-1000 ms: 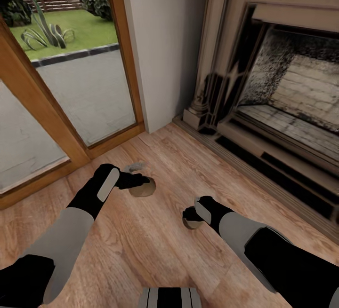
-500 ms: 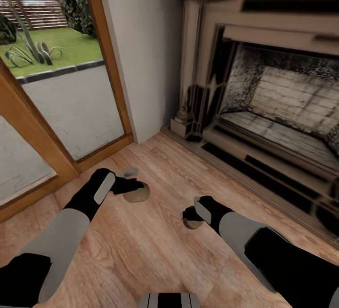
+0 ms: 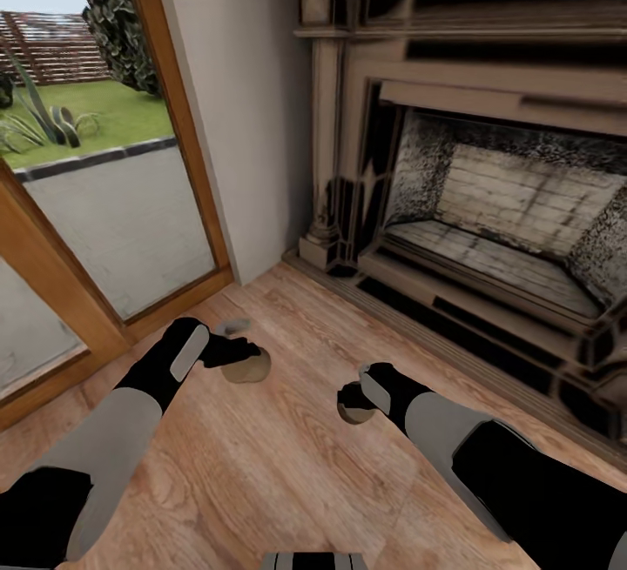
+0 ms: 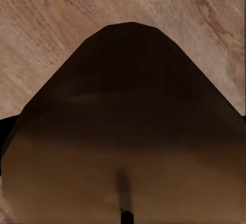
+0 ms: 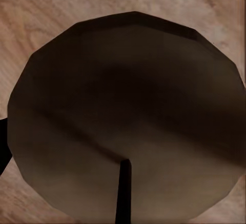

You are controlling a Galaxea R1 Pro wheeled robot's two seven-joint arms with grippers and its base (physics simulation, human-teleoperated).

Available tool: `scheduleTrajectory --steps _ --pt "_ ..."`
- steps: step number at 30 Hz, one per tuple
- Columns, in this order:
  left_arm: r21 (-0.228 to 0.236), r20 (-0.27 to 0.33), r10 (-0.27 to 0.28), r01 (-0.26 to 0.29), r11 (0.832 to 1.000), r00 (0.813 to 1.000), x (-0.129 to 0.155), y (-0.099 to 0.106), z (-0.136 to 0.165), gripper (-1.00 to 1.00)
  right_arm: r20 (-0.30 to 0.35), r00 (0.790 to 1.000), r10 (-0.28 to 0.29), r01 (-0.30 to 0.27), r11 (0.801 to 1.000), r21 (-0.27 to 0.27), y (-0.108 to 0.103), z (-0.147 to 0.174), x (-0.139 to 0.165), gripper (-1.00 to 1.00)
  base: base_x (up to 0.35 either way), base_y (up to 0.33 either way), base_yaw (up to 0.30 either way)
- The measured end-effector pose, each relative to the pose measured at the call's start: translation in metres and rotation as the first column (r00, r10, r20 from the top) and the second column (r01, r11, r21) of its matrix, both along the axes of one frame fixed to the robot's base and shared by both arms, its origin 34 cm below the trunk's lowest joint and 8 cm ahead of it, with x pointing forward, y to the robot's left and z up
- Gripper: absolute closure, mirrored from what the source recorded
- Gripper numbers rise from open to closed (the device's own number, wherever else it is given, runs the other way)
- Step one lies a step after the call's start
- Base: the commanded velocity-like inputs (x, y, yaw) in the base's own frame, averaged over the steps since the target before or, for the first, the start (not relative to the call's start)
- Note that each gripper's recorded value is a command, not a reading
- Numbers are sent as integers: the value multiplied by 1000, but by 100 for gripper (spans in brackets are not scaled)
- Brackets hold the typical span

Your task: Place each of the two pumpkins and all three candles from the living room inside a cabinet in the living room (use any cabinet), then make sure every cabinet is closed, and position the cauldron so it is next to a table in the living room.

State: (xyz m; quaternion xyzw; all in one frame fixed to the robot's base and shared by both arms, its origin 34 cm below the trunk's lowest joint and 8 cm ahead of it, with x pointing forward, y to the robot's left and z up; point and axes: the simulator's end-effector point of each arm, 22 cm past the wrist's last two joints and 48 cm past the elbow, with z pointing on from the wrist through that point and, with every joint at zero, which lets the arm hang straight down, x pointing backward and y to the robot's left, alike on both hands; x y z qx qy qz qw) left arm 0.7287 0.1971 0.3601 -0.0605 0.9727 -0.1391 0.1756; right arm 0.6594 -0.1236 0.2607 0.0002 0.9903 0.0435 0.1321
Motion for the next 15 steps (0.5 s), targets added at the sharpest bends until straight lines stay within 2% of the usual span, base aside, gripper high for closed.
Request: scheduleTrajectory --steps 3,8,15 --pt "2 10 0 0 1000 1000 1 0 8 100 13 1000 -1 1 1000 1 0 8 3 100 0 0 -149" --pt "8 14 6 -6 1000 1000 -1 6 16 100 35 999 -1 1 1000 0 0 21 8 100 0 0 -258" --pt "34 29 25 -26 999 999 -1 28 31 100 66 998 -2 2 1000 0 0 40 14 100 0 0 -280"
